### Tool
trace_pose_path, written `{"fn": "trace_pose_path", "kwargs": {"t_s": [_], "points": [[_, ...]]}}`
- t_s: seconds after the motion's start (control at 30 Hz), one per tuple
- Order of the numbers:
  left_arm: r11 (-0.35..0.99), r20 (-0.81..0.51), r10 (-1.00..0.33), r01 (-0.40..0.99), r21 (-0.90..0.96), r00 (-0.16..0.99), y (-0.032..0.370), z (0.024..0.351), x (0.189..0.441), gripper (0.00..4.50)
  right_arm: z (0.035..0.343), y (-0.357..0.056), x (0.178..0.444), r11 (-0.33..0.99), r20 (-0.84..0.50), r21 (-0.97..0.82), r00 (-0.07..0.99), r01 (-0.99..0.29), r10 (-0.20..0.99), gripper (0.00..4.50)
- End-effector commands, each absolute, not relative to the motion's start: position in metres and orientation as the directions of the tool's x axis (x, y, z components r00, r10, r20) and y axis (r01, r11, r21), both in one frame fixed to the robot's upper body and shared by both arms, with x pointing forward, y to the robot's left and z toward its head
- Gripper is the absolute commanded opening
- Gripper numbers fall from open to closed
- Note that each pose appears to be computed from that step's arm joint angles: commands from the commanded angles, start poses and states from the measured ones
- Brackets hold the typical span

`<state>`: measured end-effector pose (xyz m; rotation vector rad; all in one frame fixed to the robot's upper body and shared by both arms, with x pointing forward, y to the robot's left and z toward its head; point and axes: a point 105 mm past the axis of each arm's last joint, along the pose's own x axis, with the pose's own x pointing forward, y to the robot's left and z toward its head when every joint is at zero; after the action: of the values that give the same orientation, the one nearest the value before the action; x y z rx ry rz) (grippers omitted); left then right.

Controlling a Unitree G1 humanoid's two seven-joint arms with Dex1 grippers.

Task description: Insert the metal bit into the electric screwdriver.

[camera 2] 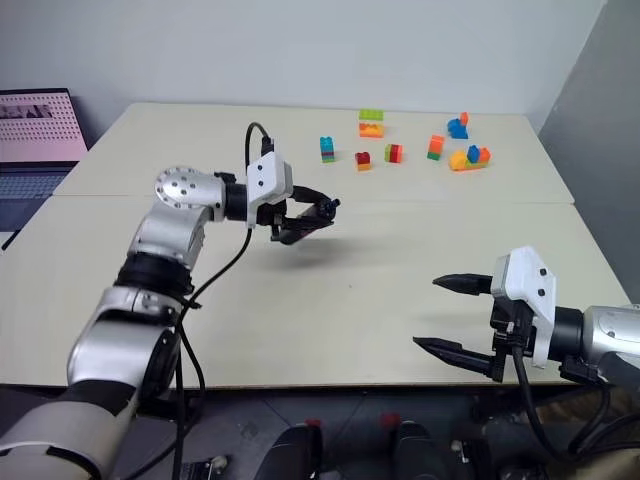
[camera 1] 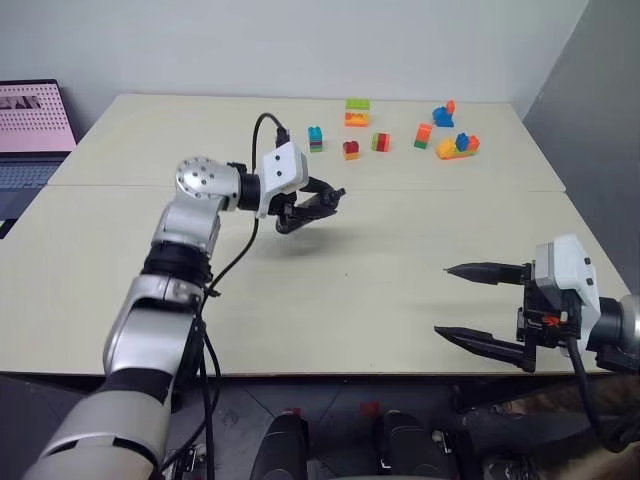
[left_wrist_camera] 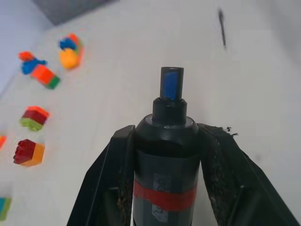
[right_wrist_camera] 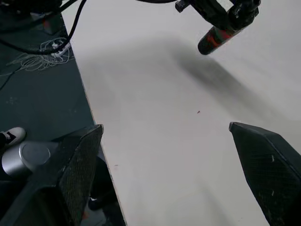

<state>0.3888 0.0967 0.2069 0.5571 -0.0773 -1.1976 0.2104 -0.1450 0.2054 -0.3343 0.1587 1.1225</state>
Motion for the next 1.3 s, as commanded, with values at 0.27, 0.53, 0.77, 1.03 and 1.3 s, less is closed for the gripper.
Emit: {"fn": "trace_pose_path", "kwargs": {"t_s": [0.27,0.53,0.77,1.03,1.3], "points": [[0.557,0.215,-0.824,0.820,0.135,0.524,0.054,0.228,0.353,1.64,0.226,-0.132,0.223,0.325,-0.236,-0.234,0.378,-0.916,0.895,4.50],[0.647,0.255,-0.755,0.749,0.142,0.604,0.058,0.201,0.337,1.64,0.225,-0.132,0.230,0.328,-0.239,-0.240,0.383,-0.914,0.892,4.50],[0.646,0.182,-0.762,0.749,0.147,0.621,0.067,0.167,0.326,1.64,0.222,-0.136,0.239,0.330,-0.260,-0.252,0.392,-0.910,0.883,4.50],[0.664,0.152,-0.748,0.731,0.156,0.646,0.070,0.157,0.324,1.64,0.201,-0.169,0.276,0.309,-0.448,-0.312,0.426,-0.899,0.786,4.50],[0.645,0.149,-0.764,0.739,0.197,0.628,0.058,0.155,0.322,1.64,0.157,-0.219,0.349,0.294,-0.731,-0.283,0.404,-0.913,0.550,4.50]]}}
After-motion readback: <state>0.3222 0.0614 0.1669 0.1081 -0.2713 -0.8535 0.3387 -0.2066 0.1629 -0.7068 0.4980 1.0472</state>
